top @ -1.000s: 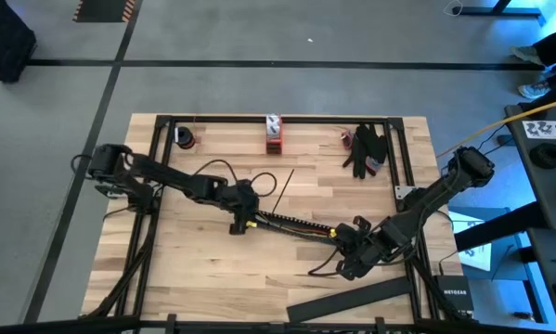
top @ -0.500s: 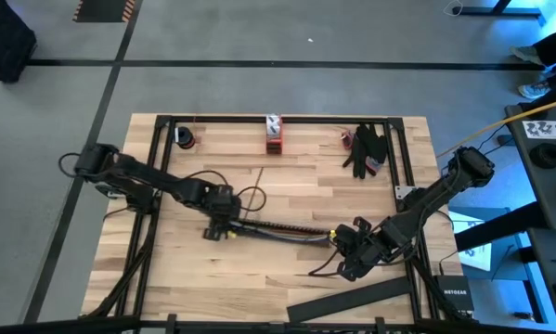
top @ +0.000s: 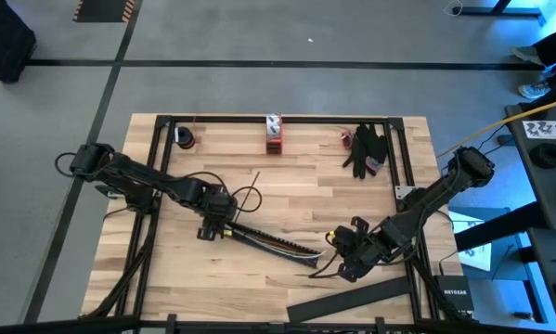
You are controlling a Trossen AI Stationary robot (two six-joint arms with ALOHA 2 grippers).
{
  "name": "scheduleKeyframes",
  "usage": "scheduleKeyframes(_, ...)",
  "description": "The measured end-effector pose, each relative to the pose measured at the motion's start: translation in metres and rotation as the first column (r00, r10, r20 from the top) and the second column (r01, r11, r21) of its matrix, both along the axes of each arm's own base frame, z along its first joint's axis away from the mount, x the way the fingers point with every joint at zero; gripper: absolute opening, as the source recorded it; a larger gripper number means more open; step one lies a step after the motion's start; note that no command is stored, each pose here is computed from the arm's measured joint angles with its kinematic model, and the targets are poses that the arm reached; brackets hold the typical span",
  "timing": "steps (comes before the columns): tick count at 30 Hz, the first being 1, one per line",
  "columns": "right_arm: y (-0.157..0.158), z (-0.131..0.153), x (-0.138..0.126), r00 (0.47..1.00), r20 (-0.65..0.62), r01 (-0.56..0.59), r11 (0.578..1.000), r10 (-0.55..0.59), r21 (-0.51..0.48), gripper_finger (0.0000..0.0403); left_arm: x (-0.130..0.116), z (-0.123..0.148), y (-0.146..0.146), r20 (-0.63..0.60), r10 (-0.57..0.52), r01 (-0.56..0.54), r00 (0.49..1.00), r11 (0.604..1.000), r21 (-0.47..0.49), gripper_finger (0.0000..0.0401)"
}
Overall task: Ziptie cables
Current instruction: Put the wrapped cable wires into the black cable duct, then insert the black cover of the black cable duct
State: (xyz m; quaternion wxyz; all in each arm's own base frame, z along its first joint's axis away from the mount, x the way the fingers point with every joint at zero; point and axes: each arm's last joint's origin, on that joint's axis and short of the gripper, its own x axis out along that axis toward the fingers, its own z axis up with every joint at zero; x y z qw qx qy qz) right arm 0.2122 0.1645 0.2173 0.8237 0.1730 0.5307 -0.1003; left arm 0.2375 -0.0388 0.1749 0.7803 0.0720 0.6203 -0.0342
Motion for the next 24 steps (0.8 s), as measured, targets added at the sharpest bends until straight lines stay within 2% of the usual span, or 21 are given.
scheduleKeyframes(2, 0.000, 0.000, 0.000, 1.000, 0.000, -0.007, 1.000, 0.007, -0.003, 0.0008, 0.002, 0.006, 0.000, -0.007, -0.005, 0.005, 1.000, 1.000, 0.002, 0.0140)
scheduleKeyframes(5, 0.001, 0.000, 0.000, 0.999, -0.002, -0.040, 0.999, 0.040, 0.006, 0.0039, 0.004, 0.021, -0.001, -0.047, -0.016, 0.016, 0.999, 1.000, 0.011, 0.0171)
scheduleKeyframes(9, 0.010, 0.003, 0.005, 0.994, 0.016, -0.109, 0.984, 0.108, 0.138, 0.0106, 0.002, 0.049, -0.001, -0.066, -0.006, 0.006, 0.998, 1.000, 0.012, 0.0195)
scheduleKeyframes(11, 0.021, 0.008, 0.006, 0.984, 0.088, -0.173, 0.963, 0.158, 0.207, 0.0139, -0.002, 0.064, -0.003, -0.021, 0.006, -0.006, 1.000, 1.000, 0.001, 0.0198)
scheduleKeyframes(13, 0.035, 0.010, 0.007, 0.962, 0.172, -0.250, 0.941, 0.214, 0.227, 0.0167, -0.010, 0.078, -0.005, 0.034, 0.030, -0.029, 0.999, 0.999, -0.020, 0.0200)
scheduleKeyframes(18, 0.066, -0.006, 0.002, 0.926, 0.249, -0.325, 0.934, 0.282, 0.149, 0.0194, -0.037, 0.106, -0.014, 0.172, 0.063, -0.048, 0.983, 0.995, -0.090, 0.0200)
scheduleKeyframes(24, 0.084, -0.050, -0.003, 0.918, 0.118, -0.388, 0.920, 0.380, 0.053, 0.0176, -0.060, 0.125, -0.022, 0.270, 0.080, -0.035, 0.960, 0.985, -0.167, 0.0200)
